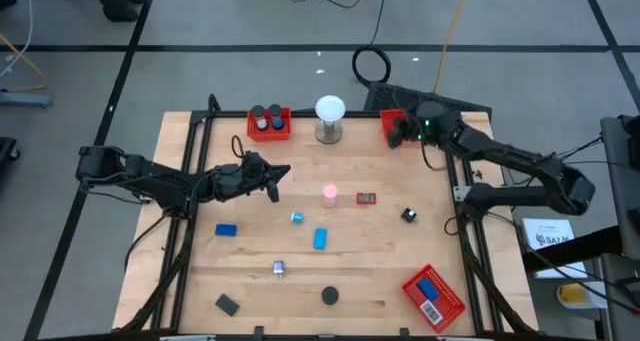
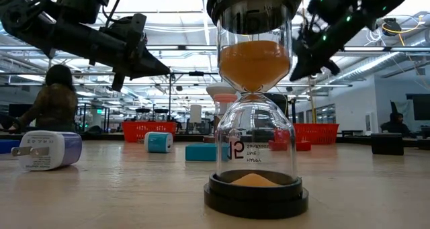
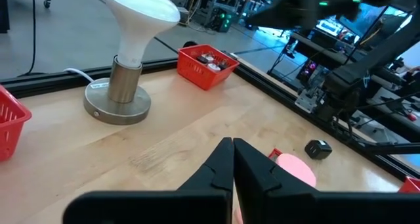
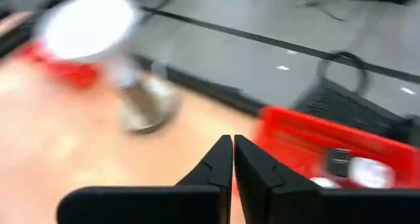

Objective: Pick & Place Office items
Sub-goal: Put the light blue digital clock into the bottom right red bin

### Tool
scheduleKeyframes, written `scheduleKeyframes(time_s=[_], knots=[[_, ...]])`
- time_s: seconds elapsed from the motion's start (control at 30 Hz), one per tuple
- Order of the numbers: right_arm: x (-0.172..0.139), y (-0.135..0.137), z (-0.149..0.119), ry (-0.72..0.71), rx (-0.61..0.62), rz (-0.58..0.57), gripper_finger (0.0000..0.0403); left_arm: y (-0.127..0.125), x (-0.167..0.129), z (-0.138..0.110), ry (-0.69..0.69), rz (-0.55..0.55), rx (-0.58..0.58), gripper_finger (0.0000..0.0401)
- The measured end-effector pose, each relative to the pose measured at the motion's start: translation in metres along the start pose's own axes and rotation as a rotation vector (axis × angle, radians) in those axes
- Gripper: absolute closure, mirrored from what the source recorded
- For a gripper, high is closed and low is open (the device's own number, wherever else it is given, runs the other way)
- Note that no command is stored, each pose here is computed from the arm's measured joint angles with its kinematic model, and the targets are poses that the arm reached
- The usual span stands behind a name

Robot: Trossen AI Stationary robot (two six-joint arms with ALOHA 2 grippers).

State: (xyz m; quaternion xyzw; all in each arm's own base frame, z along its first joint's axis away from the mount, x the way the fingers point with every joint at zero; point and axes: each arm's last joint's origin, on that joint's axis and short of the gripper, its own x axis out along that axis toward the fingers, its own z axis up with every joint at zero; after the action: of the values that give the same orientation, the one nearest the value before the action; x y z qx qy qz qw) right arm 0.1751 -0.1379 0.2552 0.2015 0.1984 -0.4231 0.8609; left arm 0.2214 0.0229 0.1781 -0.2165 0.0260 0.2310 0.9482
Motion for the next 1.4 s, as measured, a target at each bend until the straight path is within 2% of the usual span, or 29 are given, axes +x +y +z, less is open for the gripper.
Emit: scheduleKeyframes(time_s=[0.13,0.3,0.47,0.73,0.93,1.2,1.27,1.4], knots=[[-0.015,0.030,-0.010,-0.003,-0.032,0.084,0.0392,0.003,0.001,0.001,-0.005,0.014,0.010,0.0391],[-0.024,0.059,-0.026,0.005,-0.020,0.096,0.0400,0.007,0.003,0.003,-0.001,0.015,0.078,0.0381],[-0.029,0.081,-0.042,0.009,0.000,0.089,0.0398,0.008,0.004,0.003,0.016,-0.023,0.151,0.0397],[-0.032,0.112,-0.072,0.037,0.072,0.097,0.0402,0.007,0.004,0.003,0.026,-0.043,0.145,0.0388],[-0.029,0.126,-0.091,0.093,0.048,0.117,0.0402,0.008,0.004,0.003,0.028,-0.041,0.024,0.0387],[-0.025,0.128,-0.097,0.110,0.012,0.108,0.0399,-0.001,0.000,-0.001,0.027,-0.046,0.060,0.0397],[-0.025,0.129,-0.097,0.114,-0.032,0.117,0.0397,-0.006,-0.002,-0.004,0.025,-0.044,0.062,0.0395],[-0.026,0.131,-0.099,0.179,-0.162,0.206,0.0398,-0.018,-0.009,-0.011,0.033,-0.054,0.023,0.0399]])
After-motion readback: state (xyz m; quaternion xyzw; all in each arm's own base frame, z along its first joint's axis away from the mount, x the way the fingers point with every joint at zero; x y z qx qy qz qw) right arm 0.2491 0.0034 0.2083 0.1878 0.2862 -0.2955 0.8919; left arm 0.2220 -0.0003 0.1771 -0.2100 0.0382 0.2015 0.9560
